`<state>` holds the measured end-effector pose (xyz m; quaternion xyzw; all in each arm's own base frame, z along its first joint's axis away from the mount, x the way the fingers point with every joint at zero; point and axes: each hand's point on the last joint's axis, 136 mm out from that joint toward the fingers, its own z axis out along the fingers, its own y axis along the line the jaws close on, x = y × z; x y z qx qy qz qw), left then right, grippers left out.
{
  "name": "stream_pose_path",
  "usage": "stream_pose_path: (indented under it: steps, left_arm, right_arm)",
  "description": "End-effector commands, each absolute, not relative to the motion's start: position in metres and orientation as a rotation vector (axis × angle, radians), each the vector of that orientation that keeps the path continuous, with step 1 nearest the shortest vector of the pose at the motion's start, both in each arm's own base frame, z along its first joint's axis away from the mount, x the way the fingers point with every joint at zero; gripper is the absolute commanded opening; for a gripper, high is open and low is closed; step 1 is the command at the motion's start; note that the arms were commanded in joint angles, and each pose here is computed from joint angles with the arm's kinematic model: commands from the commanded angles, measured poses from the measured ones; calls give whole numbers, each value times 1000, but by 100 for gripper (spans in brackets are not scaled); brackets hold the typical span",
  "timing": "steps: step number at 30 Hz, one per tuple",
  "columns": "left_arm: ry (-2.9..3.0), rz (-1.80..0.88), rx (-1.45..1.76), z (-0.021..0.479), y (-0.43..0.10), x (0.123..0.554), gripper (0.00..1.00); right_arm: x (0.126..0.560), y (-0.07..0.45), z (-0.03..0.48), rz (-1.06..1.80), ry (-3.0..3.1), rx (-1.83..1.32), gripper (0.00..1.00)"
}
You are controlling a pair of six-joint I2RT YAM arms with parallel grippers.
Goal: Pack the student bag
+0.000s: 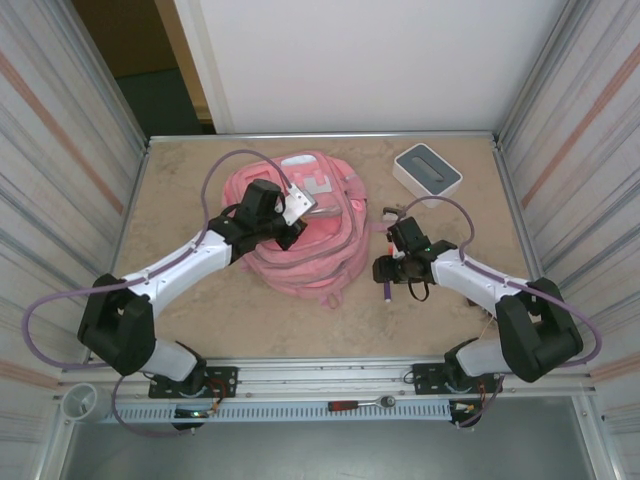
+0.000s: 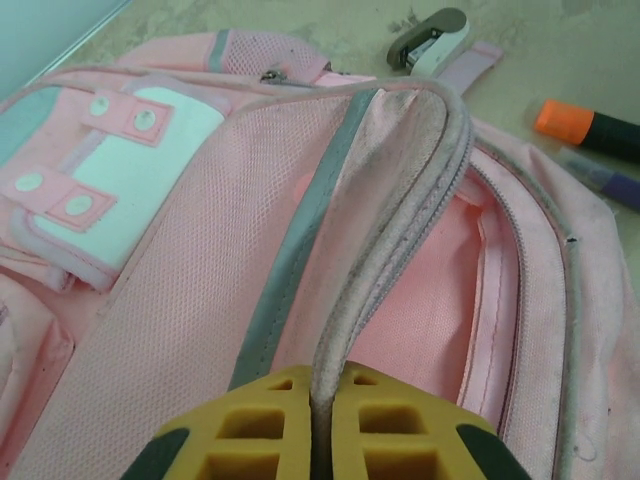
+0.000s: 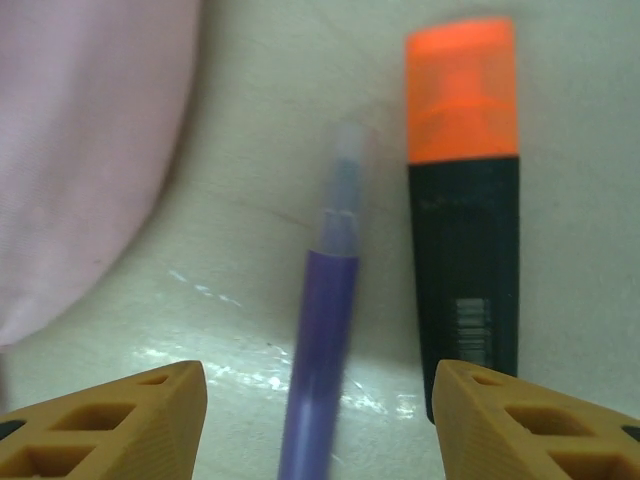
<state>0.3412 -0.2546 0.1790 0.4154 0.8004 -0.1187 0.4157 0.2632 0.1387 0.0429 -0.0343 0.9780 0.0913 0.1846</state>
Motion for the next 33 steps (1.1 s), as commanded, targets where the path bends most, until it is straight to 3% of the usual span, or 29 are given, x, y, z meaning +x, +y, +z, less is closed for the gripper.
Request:
stream_pose_path:
  steps: [1, 9, 14, 24, 33]
  left_arm:
    - [1952, -324, 963, 203, -254, 349, 0]
    - [1953, -336, 954, 204, -254, 348, 0]
    - [1936, -354, 886, 225, -249, 351, 0]
    - [1921, -663, 656, 268, -239, 358, 0]
    - [1917, -713, 574, 288, -240, 363, 0]
  right_arm:
    - [268, 138, 34, 235, 2775, -31, 50]
    - [273, 144, 12, 149, 2804, -68, 26]
    - [280, 158, 42, 209, 2697, -112, 12]
    - [303, 254, 207, 994, 2163, -139, 7]
    - [331, 341, 231, 1456, 2089, 137, 9]
